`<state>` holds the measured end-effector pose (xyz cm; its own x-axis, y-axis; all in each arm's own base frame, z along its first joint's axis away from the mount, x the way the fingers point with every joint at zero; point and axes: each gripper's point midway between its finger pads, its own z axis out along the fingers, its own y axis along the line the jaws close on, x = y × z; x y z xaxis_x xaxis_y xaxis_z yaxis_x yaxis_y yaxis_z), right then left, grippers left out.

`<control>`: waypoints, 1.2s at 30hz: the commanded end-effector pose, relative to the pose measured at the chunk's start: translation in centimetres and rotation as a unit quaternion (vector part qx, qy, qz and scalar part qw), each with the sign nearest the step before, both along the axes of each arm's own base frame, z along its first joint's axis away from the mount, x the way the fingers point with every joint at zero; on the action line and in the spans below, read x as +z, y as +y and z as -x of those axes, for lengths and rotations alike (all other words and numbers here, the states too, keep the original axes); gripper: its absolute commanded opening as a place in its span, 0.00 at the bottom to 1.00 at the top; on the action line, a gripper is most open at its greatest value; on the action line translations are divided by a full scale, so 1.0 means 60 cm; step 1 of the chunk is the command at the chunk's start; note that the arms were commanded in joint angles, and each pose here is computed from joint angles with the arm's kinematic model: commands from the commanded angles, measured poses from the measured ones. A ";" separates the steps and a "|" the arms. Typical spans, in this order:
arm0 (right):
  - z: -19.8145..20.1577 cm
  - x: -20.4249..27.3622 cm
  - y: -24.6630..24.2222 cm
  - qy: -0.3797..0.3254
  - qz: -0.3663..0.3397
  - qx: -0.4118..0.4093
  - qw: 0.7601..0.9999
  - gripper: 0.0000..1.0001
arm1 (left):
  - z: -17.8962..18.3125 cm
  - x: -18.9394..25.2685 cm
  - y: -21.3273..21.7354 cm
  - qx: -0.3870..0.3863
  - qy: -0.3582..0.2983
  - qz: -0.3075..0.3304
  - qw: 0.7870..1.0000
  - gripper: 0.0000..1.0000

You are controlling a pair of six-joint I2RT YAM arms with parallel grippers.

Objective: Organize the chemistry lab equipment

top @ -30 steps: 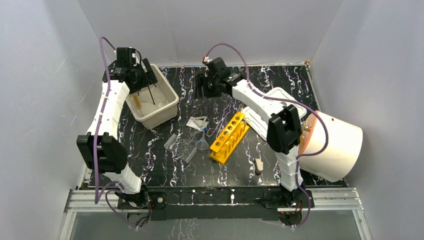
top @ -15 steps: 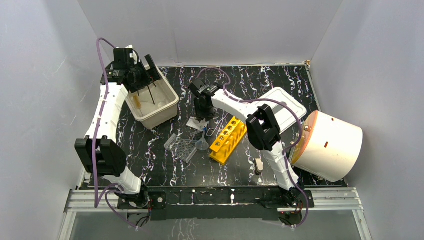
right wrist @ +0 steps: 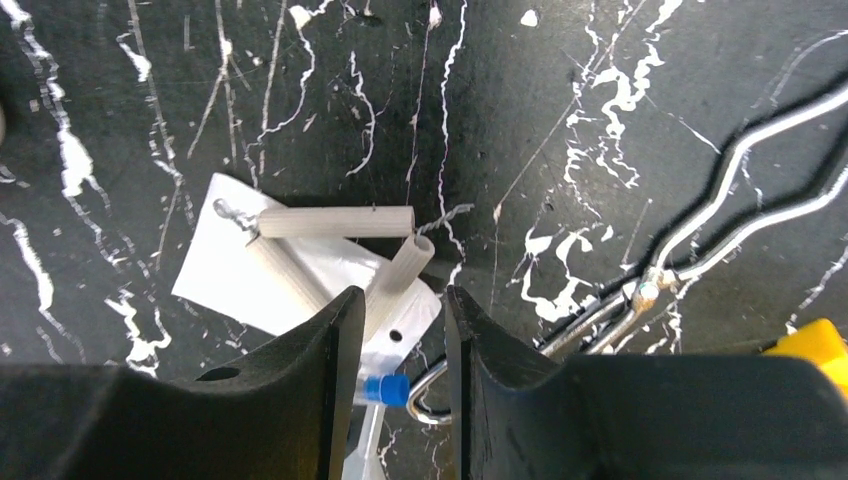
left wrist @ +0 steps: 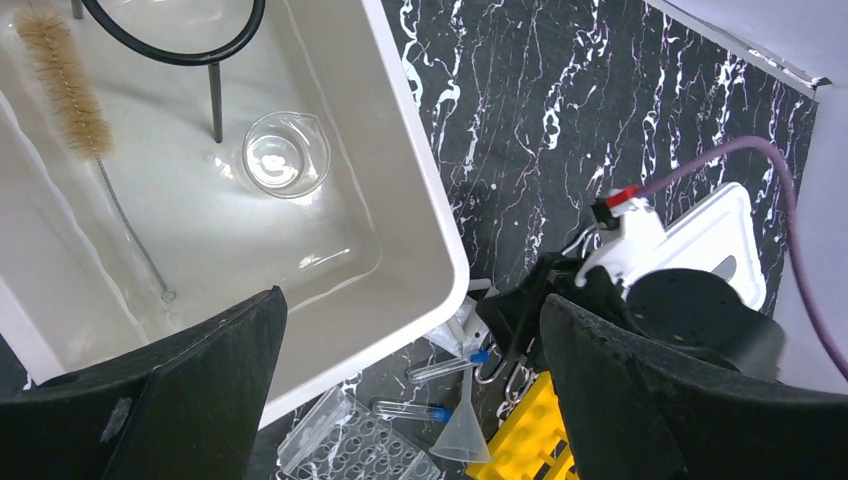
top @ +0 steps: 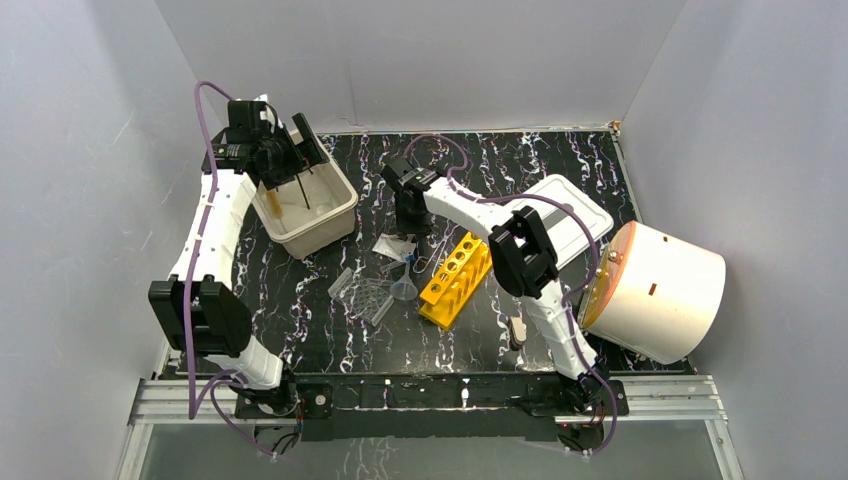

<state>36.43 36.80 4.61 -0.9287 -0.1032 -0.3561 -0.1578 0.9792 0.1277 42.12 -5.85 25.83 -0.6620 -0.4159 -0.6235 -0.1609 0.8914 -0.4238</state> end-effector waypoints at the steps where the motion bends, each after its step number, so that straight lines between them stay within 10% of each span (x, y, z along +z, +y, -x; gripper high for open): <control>1: -0.024 0.005 0.022 -0.021 -0.015 -0.003 1.000 0.44 | 0.018 0.038 -0.004 -0.009 -0.028 0.008 1.000 0.98; 19: -0.066 0.009 0.012 -0.051 0.022 -0.016 0.998 0.27 | 0.020 0.040 -0.032 -0.028 -0.022 0.037 0.999 0.98; 36: -0.105 0.164 0.010 -0.127 -0.099 0.006 0.987 0.14 | 0.017 0.025 -0.056 -0.057 -0.012 0.061 0.996 0.98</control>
